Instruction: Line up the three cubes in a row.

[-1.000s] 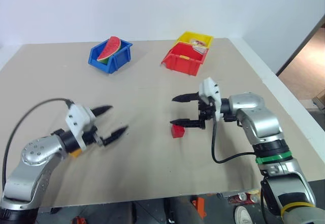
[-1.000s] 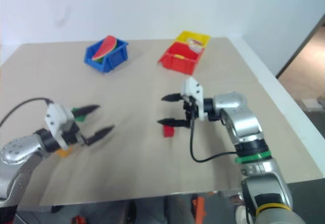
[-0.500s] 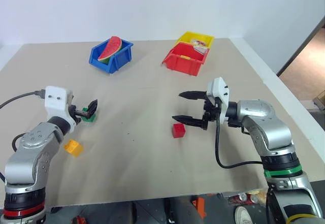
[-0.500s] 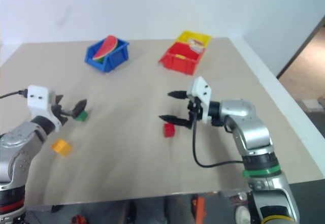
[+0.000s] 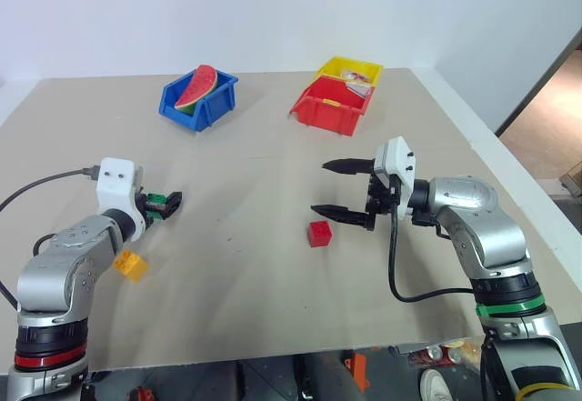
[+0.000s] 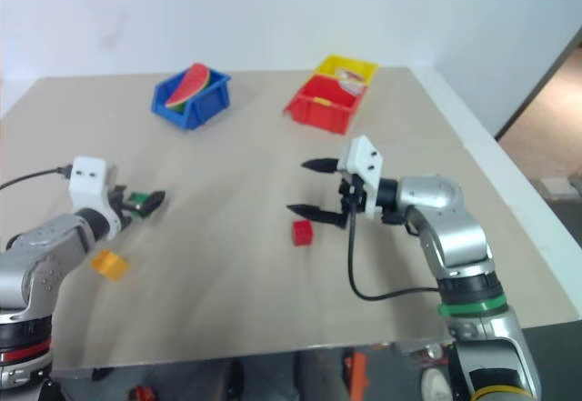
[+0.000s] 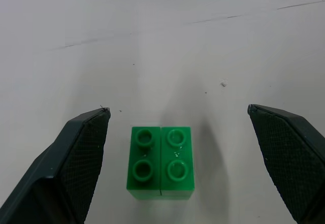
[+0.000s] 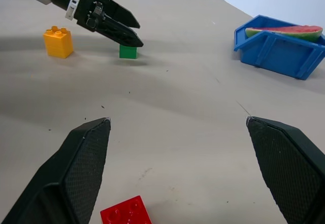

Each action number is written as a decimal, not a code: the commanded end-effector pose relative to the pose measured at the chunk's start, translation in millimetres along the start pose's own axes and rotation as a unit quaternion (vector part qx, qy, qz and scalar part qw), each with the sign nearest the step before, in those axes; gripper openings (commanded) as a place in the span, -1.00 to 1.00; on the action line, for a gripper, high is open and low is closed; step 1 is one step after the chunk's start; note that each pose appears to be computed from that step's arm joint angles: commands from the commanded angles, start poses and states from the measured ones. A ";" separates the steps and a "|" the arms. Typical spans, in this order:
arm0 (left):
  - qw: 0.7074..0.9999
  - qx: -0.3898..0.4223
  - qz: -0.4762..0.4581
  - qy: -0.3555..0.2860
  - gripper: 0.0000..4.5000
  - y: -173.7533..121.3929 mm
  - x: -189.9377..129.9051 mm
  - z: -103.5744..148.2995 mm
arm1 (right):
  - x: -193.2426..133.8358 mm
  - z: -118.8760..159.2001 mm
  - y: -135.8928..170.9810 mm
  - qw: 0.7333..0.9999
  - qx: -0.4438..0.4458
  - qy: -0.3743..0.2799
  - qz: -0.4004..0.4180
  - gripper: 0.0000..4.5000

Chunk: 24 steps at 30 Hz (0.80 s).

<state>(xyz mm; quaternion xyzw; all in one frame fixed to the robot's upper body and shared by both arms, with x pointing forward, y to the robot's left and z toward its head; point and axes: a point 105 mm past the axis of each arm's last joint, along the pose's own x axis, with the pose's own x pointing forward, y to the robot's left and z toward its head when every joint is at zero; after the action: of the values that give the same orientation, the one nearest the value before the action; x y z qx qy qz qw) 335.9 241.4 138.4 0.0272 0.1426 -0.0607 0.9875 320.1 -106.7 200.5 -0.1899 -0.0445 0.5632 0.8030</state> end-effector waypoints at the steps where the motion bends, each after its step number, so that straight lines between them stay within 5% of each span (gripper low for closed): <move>1: 1.000 0.011 0.010 0.015 1.00 3.1 3.3 -2.4 | -7.4 7.9 -6.7 1.000 -0.023 -0.005 -0.014 0.97; 6: 1.000 0.003 0.004 0.027 1.00 2.3 8.1 -7.6 | -8.8 6.8 -7.0 1.000 -0.024 -0.002 -0.018 0.97; 14: 1.000 0.020 0.004 0.021 -0.19 3.3 14.3 -2.0 | -8.5 5.9 -7.1 0.999 -0.027 0.000 -0.019 1.00; 19: 0.998 0.051 -0.015 0.027 -0.19 1.0 11.4 -2.7 | -9.5 5.7 -8.7 0.999 -0.032 0.004 -0.021 1.00; 24: 0.974 0.133 -0.180 -0.040 -0.19 -47.9 0.1 30.5 | -11.3 11.5 -7.9 1.000 -0.028 0.002 -0.012 1.00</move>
<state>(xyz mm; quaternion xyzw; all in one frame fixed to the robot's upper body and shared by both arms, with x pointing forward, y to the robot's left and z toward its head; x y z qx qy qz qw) 342.3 221.1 135.2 0.0992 0.1582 -0.1738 0.9669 322.8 -115.2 199.6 -0.2063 -0.0401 0.5518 0.8070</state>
